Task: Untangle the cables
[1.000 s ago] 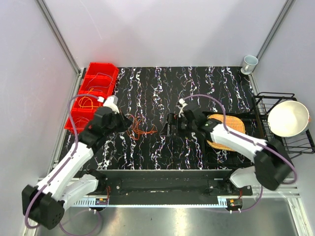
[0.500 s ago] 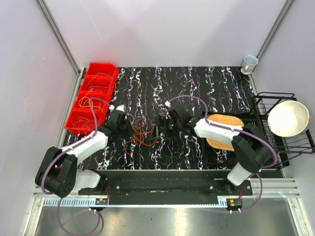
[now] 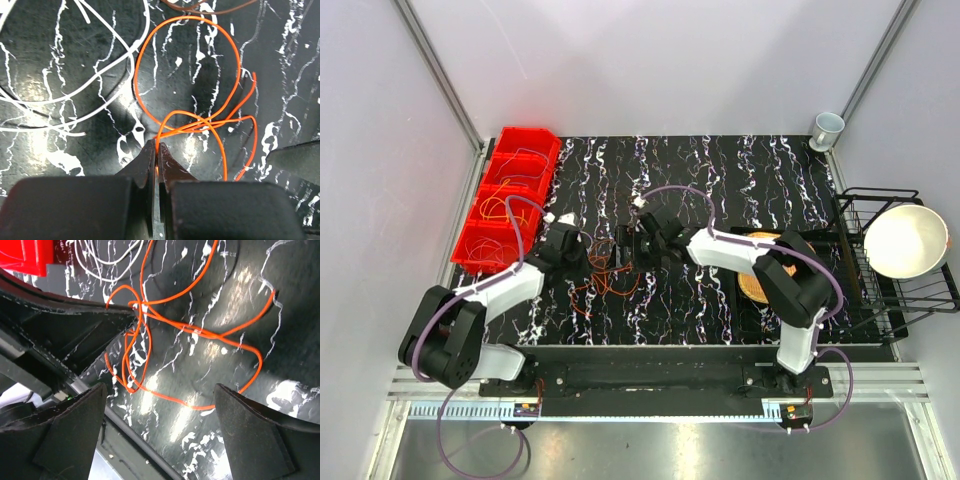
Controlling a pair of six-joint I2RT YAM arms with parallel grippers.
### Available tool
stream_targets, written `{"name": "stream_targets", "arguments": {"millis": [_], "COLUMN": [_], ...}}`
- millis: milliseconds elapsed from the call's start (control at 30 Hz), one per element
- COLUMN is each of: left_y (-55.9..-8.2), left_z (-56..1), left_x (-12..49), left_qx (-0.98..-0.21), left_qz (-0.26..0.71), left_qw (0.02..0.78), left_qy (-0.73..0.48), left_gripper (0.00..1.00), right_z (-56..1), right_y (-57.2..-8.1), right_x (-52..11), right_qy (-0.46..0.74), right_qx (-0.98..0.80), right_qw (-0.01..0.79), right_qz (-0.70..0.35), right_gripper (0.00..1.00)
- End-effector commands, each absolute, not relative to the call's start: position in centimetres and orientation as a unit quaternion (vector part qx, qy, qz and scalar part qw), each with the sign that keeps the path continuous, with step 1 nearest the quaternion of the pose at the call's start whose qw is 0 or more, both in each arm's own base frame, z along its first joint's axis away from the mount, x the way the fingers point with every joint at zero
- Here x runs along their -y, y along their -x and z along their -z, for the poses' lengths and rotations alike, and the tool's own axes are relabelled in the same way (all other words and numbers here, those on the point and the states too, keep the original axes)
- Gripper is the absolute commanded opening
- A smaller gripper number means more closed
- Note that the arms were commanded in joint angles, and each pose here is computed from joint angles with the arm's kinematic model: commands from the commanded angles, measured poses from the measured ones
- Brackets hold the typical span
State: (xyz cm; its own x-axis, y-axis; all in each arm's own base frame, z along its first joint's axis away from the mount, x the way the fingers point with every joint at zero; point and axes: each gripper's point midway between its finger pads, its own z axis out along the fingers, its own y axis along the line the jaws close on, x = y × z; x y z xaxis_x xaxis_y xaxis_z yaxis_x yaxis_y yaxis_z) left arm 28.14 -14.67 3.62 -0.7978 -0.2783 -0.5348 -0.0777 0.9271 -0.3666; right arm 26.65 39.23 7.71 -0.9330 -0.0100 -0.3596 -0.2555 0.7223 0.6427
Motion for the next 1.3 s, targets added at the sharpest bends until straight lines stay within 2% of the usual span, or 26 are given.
{"name": "stream_targets", "arguments": {"millis": [0,200,300,633,833,1033,1267], "left_y": [-29.3,-29.2,-29.2,-29.2,-29.4,-29.8,-30.3], "left_z": [-3.5,-2.7,-2.7,-2.7,-3.0,-3.4,-4.1], "left_x": [14.1,14.3,14.3,14.5,14.3,14.3,14.3], "left_qx": [-0.927,-0.929,-0.93,-0.931,-0.931,-0.931,-0.93], "left_qz": [0.148,0.151,0.151,0.156,0.149,0.143,0.14], "left_qw": [0.331,0.325,0.324,0.319,0.322,0.324,0.33], "left_qy": [0.091,0.089,0.088,0.088,0.089,0.087,0.087], "left_gripper": [0.01,0.0,0.0,0.0,0.0,0.0,0.0], "right_z": [-10.9,-13.4,-15.1,-12.3,-11.7,-9.4,-8.2], "right_y": [-29.3,-32.1,-33.1,-34.3,-33.0,-29.7,-28.1], "right_x": [-41.0,-42.5,-43.8,-46.2,-46.0,-44.7,-43.7], "right_qy": [0.117,0.169,0.179,0.179,0.172,0.175,0.185], "right_qx": [-0.89,-0.861,-0.828,-0.799,-0.787,-0.782,-0.793], "right_qw": [0.235,0.287,0.29,0.227,0.199,0.147,0.123], "right_qz": [-0.374,-0.384,-0.445,-0.527,-0.558,-0.579,-0.568], "right_gripper": [0.95,0.96,0.98,0.97,0.97,0.96,0.94]}}
